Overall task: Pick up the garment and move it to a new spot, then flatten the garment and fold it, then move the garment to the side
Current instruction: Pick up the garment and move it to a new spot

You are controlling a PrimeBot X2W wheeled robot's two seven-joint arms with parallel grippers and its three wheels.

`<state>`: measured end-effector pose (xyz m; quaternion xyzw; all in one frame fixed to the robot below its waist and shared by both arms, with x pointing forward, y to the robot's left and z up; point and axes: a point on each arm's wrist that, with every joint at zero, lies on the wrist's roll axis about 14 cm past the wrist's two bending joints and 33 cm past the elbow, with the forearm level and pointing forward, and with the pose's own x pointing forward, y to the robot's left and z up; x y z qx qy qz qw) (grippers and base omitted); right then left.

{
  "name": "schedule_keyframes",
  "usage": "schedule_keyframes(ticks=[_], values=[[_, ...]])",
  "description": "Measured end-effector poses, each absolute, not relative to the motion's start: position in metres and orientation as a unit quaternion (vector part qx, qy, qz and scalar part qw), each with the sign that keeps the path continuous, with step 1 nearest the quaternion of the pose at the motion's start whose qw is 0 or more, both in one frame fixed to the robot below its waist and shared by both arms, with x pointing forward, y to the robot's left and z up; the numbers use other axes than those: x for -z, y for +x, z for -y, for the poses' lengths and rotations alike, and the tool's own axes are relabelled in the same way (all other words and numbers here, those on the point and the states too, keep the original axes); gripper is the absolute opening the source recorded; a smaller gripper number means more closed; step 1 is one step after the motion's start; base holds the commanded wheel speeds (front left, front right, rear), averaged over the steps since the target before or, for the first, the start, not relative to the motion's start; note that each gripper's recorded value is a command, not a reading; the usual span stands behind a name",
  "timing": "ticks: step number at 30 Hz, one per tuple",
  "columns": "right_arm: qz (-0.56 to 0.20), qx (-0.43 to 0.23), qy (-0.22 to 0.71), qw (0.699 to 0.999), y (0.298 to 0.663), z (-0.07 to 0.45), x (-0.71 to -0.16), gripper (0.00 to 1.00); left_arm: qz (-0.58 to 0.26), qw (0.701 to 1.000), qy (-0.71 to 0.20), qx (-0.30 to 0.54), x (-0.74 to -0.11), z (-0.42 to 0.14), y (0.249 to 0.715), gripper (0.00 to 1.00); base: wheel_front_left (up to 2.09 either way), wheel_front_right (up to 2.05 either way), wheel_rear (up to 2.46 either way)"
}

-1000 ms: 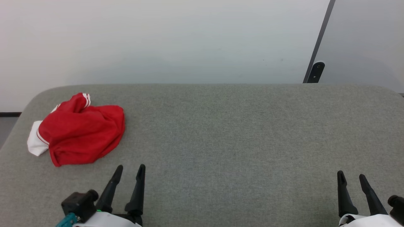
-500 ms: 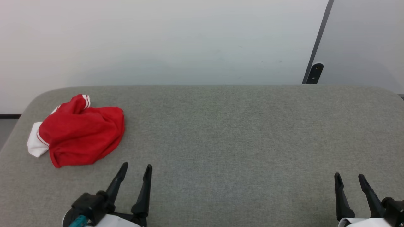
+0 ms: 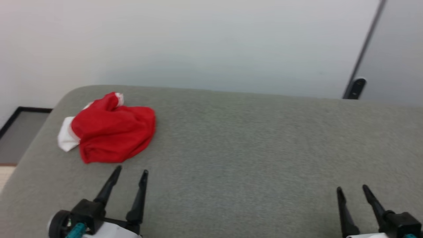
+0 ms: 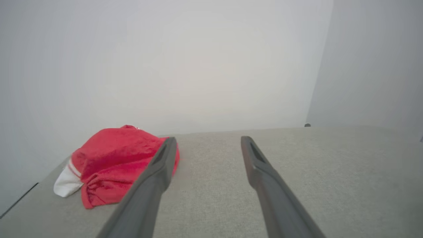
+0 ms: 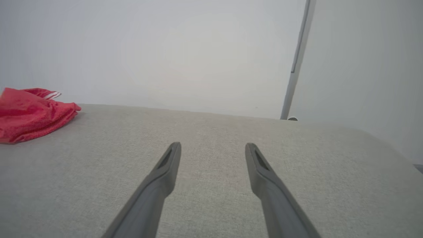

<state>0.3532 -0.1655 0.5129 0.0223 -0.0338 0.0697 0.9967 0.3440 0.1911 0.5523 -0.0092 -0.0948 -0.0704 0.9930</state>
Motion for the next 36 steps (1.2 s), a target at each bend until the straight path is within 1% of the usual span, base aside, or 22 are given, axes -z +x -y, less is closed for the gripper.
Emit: schedule_keyframes(ticks=[8, 15, 20, 25, 29, 34, 36], values=[[0.039, -0.159, -0.003, 0.987, 0.364, 0.107, -0.516, 1.00, 0.103, 0.994, 0.036, -0.007, -0.555, -0.241, 0.319, 1.00, 0.00, 0.00, 0.00], [0.050, -0.249, -0.018, 0.967, 0.368, 0.043, -0.522, 1.00, 0.103, 0.988, 0.078, -0.087, -0.556, -0.287, 0.281, 1.00, 0.00, 0.00, 0.00], [0.069, -0.321, -0.027, 0.944, 0.366, -0.010, -0.532, 1.00, 0.107, 0.977, 0.089, -0.159, -0.557, -0.321, 0.245, 1.00, 0.00, 0.00, 0.00], [0.067, -0.352, -0.029, 0.933, 0.367, -0.032, -0.531, 1.00, 0.105, 0.973, 0.066, -0.197, -0.552, -0.333, 0.226, 1.00, 0.00, 0.00, 0.00], [0.062, -0.346, -0.030, 0.936, 0.370, -0.028, -0.528, 1.00, 0.094, 0.977, 0.049, -0.184, -0.549, -0.335, 0.234, 1.00, 0.00, 0.00, 0.00], [0.064, -0.344, -0.045, 0.936, 0.366, -0.023, -0.530, 1.00, 0.086, 0.981, 0.033, -0.170, -0.579, -0.358, 0.262, 1.00, 0.00, 0.00, 0.00], [0.072, -0.343, -0.053, 0.935, 0.368, -0.021, -0.535, 1.00, 0.091, 0.983, 0.010, -0.162, -0.600, -0.366, 0.279, 1.00, 0.00, 0.00, 0.00]])
